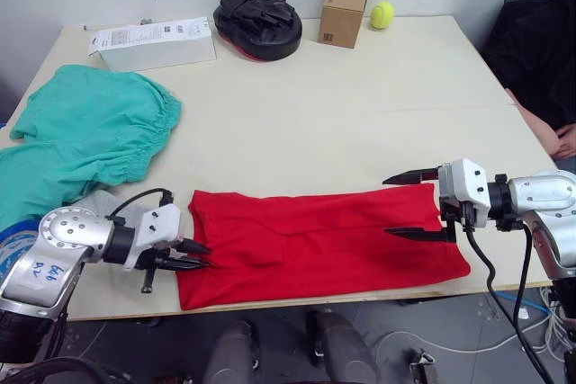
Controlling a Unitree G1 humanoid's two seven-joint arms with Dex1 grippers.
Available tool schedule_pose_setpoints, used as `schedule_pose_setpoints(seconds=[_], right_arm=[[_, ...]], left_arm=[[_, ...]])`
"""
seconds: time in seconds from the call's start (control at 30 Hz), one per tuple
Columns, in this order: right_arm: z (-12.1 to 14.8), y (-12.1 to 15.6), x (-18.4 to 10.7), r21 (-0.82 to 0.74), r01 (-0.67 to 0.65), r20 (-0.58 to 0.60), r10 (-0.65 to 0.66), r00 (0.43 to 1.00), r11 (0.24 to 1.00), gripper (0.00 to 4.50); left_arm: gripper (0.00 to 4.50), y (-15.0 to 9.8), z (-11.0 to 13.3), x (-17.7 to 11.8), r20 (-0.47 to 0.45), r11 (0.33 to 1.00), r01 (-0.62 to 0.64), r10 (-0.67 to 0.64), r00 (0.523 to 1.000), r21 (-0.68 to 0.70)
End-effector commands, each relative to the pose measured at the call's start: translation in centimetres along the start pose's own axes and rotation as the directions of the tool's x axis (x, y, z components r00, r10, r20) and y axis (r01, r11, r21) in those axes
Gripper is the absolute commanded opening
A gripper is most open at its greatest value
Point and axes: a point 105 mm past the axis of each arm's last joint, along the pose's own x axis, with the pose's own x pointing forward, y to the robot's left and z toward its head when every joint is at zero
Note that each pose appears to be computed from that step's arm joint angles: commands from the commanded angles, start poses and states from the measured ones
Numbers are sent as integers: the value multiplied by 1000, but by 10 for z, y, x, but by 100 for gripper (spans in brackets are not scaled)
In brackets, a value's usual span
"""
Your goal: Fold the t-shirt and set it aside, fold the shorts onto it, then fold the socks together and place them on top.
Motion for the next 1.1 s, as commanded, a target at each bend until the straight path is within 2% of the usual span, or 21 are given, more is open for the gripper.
schedule_pose_setpoints(seconds=[0.03,0.1,0.2,0.33,0.43,0.47,0.53,0.67,0.93,1.0,1.1], right_arm=[[11,-4,-4,-38,19,15,-18,1000,999,450],[12,-4,-2,-42,16,20,-15,1000,999,450],[14,-6,0,-45,16,24,-15,1000,999,450],[15,-7,1,-44,13,25,-11,1000,999,450],[17,-6,6,-40,-7,37,8,999,999,450],[18,-5,10,-36,-16,45,17,999,999,450],[21,-5,17,-25,-37,62,38,997,999,413],[17,-9,35,-24,-63,50,64,997,998,284],[4,-13,70,-24,-105,8,106,994,994,0],[-3,-16,75,-22,-99,-13,98,995,995,0],[-18,-21,79,-1,-74,-60,74,995,997,0]], left_arm=[[161,-3,14,-1,40,1000,9,-9,999,-1],[161,-3,15,0,42,1000,6,-5,999,-9],[215,-3,21,-4,67,999,0,3,998,-35],[346,-1,29,-18,83,999,-10,14,996,-43],[437,6,45,-23,132,998,-30,38,991,-57],[444,8,53,-21,154,998,-31,38,987,-47],[450,14,65,-15,181,999,-47,48,982,-13],[330,31,77,13,206,996,-87,80,975,25],[63,50,49,61,84,988,-114,106,991,102],[4,53,43,66,62,987,-120,114,992,110],[4,50,35,72,41,992,-98,96,995,75]])
